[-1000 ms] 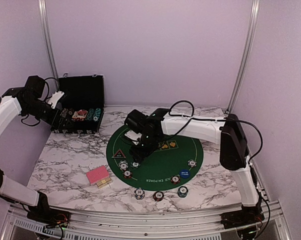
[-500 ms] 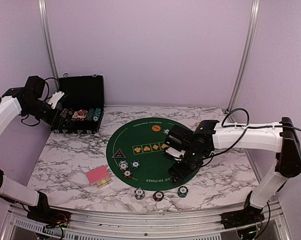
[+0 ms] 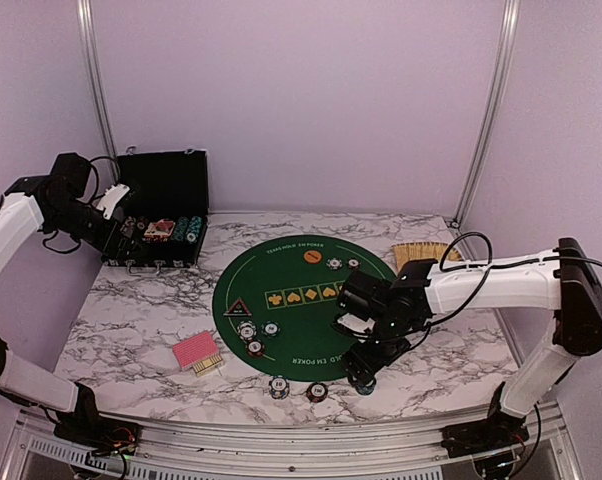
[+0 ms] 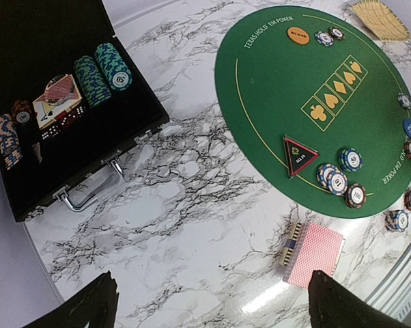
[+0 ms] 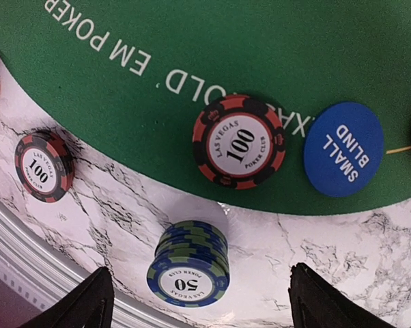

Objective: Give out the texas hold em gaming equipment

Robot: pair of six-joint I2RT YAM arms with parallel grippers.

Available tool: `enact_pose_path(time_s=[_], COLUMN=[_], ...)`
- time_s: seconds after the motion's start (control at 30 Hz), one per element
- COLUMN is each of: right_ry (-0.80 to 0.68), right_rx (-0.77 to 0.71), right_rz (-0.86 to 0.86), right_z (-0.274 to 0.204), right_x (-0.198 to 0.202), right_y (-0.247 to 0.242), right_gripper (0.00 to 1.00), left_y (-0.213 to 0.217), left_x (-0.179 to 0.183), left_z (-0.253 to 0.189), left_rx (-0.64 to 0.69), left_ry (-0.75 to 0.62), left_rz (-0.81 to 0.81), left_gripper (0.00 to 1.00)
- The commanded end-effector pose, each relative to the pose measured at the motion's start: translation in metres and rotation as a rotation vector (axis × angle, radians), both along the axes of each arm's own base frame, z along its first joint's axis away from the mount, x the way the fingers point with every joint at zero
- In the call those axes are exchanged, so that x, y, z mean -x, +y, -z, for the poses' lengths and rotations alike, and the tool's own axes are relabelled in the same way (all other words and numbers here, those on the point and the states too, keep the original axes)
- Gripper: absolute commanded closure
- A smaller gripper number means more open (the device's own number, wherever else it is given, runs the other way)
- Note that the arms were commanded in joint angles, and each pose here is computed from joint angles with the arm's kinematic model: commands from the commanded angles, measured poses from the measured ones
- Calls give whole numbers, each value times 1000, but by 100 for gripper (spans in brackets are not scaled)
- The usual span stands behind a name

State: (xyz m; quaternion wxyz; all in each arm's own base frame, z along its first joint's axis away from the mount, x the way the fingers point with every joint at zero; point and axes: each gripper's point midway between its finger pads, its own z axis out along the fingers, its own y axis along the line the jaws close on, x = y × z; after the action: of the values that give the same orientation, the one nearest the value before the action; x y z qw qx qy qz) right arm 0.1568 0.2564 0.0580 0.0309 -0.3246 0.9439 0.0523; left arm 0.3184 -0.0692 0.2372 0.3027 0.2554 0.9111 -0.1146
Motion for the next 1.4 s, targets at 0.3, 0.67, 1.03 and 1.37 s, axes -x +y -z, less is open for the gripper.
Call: enact_pose_path(time_s=[0.3,0.67,1.03,1.37], right_ry=[26,49,32,3], right_rx=[-30,-18,-4,-5], right_rz=[-20,-35,-38,-39], right_z=[13,20,18,1], right_x=[6,14,12,7], right_y=[10,9,9,10], right_gripper=[20,34,54,72], left_y=[-4,-2,-1,-1], left_x=[7,6,6,5], left_z=[-3,-2,-7,-7], left_rx=[15,10,5,10], left_ry=[1,1,-16,-14], left_rz=[27,20,10,4], left_gripper=[1,1,1,1])
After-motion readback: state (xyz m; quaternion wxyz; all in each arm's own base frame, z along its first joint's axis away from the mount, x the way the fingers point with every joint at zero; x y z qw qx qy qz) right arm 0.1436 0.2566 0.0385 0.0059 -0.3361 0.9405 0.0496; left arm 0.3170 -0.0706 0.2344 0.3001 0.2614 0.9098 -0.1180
